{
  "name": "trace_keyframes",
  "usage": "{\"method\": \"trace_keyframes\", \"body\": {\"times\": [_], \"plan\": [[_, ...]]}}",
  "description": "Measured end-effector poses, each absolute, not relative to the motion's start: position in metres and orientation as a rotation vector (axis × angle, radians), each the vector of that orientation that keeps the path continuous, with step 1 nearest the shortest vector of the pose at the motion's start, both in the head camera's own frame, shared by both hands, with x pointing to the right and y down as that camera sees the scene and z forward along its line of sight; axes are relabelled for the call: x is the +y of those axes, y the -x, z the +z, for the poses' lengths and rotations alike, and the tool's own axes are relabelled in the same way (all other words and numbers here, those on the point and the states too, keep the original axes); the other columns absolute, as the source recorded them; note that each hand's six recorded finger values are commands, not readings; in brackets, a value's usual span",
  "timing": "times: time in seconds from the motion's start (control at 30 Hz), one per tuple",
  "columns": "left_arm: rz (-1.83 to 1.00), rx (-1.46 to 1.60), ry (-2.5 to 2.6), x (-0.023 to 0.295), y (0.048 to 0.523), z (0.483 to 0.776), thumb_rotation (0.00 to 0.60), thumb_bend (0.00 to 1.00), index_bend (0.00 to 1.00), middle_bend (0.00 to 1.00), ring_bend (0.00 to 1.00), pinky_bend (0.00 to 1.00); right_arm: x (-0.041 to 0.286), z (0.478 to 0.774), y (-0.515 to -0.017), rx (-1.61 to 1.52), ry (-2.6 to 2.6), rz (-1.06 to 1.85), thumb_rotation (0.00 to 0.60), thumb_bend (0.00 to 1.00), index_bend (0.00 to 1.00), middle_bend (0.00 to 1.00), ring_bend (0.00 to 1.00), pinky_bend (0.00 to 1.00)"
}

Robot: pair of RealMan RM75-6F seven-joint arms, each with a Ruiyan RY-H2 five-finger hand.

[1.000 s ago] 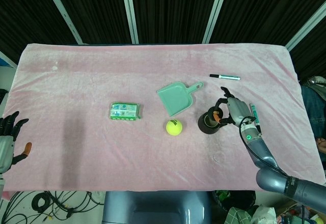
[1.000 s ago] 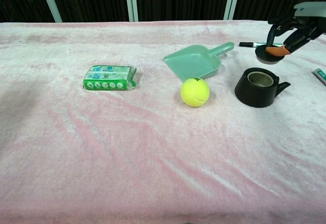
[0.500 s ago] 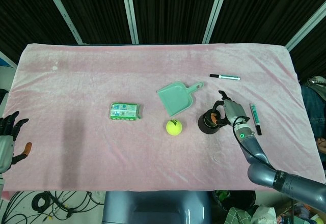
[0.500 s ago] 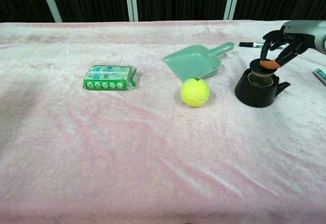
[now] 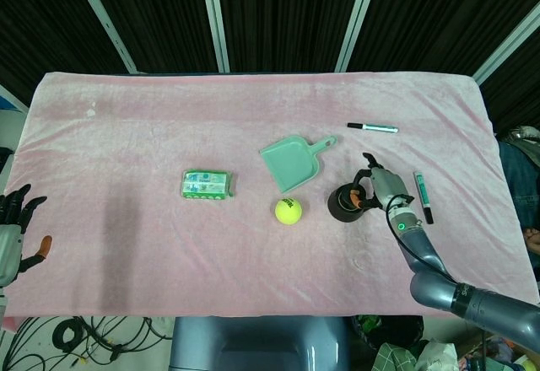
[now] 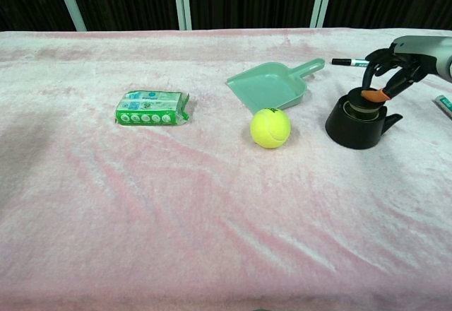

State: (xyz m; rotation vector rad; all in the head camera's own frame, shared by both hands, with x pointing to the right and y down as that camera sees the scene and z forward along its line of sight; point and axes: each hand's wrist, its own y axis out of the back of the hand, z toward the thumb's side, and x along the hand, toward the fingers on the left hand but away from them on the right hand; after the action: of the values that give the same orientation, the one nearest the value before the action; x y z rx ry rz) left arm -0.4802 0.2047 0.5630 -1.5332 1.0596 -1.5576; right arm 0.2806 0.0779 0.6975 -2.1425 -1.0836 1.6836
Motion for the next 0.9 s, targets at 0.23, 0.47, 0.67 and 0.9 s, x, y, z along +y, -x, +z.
{"method": "trace_keyframes", "body": {"times": [0.23, 0.47, 0.67, 0.9], "plan": [[-1.558, 1.058, 1.532, 0.2048, 0.4801, 0.5631, 0.6, 0.39, 0.16, 0.0, 0.0, 0.0, 0.0818, 0.7001, -0.2851, -1.079, 2.142, 1.7, 0.6, 0.32, 0.58, 0.01, 0.13, 0.18], [-1.558, 1.059, 1.532, 0.2049, 0.4802, 0.5629, 0.6, 0.39, 0.16, 0.0, 0.0, 0.0, 0.0835, 0.7036, -0.2826, -1.077, 2.154, 1.698, 0.6, 0.32, 0.58, 0.01, 0.13, 0.18], [-1.559, 1.06, 1.533, 0.2048, 0.4803, 0.563, 0.6, 0.39, 0.16, 0.0, 0.0, 0.0, 0.0826, 0.704, -0.2782, -1.074, 2.159, 1.687, 0.6, 0.32, 0.58, 0.01, 0.13, 0.18], [-1.559, 1.06, 1.536, 0.2045, 0.4805, 0.5632, 0.6, 0.39, 0.16, 0.0, 0.0, 0.0, 0.0836, 0.7044, -0.276, -1.067, 2.163, 1.686, 0.6, 0.32, 0.58, 0.01, 0.13, 0.18]]}}
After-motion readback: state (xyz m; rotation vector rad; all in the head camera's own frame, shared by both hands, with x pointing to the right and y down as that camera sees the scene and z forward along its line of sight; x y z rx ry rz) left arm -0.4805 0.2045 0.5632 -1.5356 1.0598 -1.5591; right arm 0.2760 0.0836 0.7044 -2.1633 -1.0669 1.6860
